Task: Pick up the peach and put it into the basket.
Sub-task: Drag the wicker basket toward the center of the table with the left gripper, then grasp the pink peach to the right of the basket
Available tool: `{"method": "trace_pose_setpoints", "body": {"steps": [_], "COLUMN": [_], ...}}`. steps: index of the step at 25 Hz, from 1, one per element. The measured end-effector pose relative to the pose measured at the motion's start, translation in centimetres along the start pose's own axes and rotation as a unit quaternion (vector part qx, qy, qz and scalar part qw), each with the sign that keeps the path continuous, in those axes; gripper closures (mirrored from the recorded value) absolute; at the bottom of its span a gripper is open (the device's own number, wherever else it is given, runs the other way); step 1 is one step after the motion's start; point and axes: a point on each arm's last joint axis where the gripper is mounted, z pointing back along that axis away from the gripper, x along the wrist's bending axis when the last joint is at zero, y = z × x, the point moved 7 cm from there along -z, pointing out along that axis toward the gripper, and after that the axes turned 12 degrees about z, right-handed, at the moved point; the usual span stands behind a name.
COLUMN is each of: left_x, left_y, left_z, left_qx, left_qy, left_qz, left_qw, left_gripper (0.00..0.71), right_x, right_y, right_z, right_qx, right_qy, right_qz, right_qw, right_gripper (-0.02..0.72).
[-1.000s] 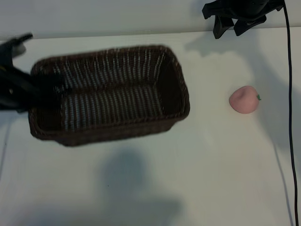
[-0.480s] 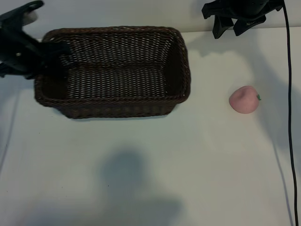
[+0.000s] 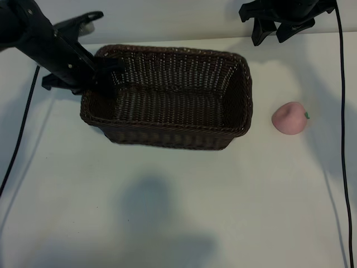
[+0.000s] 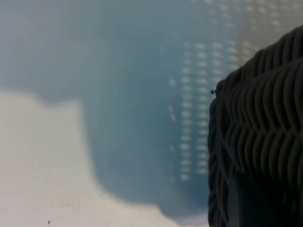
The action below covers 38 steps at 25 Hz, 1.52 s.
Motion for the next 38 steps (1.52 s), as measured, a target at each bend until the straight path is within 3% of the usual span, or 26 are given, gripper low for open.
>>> {"method": "trace_pose_setpoints", "body": {"steps": [17, 20, 25, 27, 31, 38], "left_x": [0.6, 0.6, 0.5, 0.3, 0.2, 0.1], "left_y": [0.4, 0.6, 0.8, 0.6, -0.1, -0.6], "left_z": [-3.0, -3.1, -2.5, -1.3, 1.8, 7.1], "left_qx": [0.019, 0.025, 0.032, 0.022, -0.009, -0.055], "left_qy": [0.005, 0.007, 0.005, 0.002, -0.020, -0.053], "left_qz": [0.038, 0.044, 0.037, 0.025, 0.004, -0.031], "left_qw": [0.999, 0.999, 0.999, 0.999, 1.000, 0.997], "left_gripper": [0.536, 0.455, 0.117, 0.038, 0.019, 0.064], "right_x": [0.0, 0.0, 0.0, 0.0, 0.1, 0.1], "right_y": [0.0, 0.0, 0.0, 0.0, 0.0, 0.0], "right_z": [0.0, 0.0, 0.0, 0.0, 0.0, 0.0], "right_qx": [0.000, 0.000, 0.000, 0.000, 0.000, 0.000], "right_qy": [-0.001, -0.001, -0.001, -0.001, -0.002, -0.002], "right_qz": [0.000, -0.001, 0.000, -0.001, -0.001, -0.001], "right_qw": [1.000, 1.000, 1.000, 1.000, 1.000, 1.000], "right_gripper": [0.198, 0.198, 0.198, 0.198, 0.198, 0.198]}}
